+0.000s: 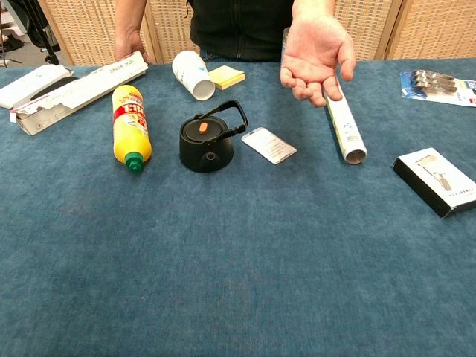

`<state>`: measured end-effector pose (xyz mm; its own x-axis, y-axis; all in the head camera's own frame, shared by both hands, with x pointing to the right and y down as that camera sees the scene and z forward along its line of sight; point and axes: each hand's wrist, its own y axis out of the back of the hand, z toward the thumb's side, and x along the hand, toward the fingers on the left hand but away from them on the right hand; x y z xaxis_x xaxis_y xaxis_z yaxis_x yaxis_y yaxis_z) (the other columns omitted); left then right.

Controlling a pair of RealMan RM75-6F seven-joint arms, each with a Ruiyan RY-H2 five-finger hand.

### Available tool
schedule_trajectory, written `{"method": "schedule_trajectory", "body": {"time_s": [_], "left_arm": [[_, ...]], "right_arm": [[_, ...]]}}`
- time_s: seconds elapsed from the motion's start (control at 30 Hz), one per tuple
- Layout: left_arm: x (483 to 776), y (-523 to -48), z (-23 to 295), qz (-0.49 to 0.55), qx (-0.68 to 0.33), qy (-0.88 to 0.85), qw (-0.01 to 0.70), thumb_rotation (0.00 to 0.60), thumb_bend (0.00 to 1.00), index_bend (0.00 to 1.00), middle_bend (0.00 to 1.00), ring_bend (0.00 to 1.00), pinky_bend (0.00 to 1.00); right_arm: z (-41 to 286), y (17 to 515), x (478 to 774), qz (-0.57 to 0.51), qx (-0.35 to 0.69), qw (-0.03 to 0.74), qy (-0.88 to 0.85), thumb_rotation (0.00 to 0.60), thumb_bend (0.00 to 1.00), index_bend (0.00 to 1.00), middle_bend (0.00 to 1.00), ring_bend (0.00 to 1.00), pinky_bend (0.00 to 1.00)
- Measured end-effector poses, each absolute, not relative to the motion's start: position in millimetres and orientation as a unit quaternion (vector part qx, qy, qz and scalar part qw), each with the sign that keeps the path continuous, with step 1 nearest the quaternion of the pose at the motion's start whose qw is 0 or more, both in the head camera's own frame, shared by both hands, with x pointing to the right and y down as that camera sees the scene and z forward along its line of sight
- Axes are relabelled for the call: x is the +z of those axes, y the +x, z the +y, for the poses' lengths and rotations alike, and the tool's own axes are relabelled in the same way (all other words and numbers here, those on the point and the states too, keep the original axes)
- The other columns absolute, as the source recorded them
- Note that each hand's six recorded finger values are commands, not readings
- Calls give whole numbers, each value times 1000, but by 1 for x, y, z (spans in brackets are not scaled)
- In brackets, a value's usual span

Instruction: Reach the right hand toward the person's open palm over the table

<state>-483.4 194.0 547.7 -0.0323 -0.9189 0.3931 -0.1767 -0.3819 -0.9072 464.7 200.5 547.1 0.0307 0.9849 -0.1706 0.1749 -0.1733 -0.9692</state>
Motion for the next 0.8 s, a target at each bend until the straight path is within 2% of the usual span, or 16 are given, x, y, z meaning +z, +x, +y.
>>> {"method": "schedule_trajectory", "body": {"time_s": [0.47,0.8], "left_arm": [[542,-484,196,460,-553,-603,345,600,0,0,0,0,14],[545,-488,192,461,-558,-601,339,600,0,0,0,0,14]], "right_arm": [[206,465,559,-449,538,394,-594,600,0,0,0,0,19],[198,442,604,-318,544,377,-678,600,0,0,0,0,19]]}}
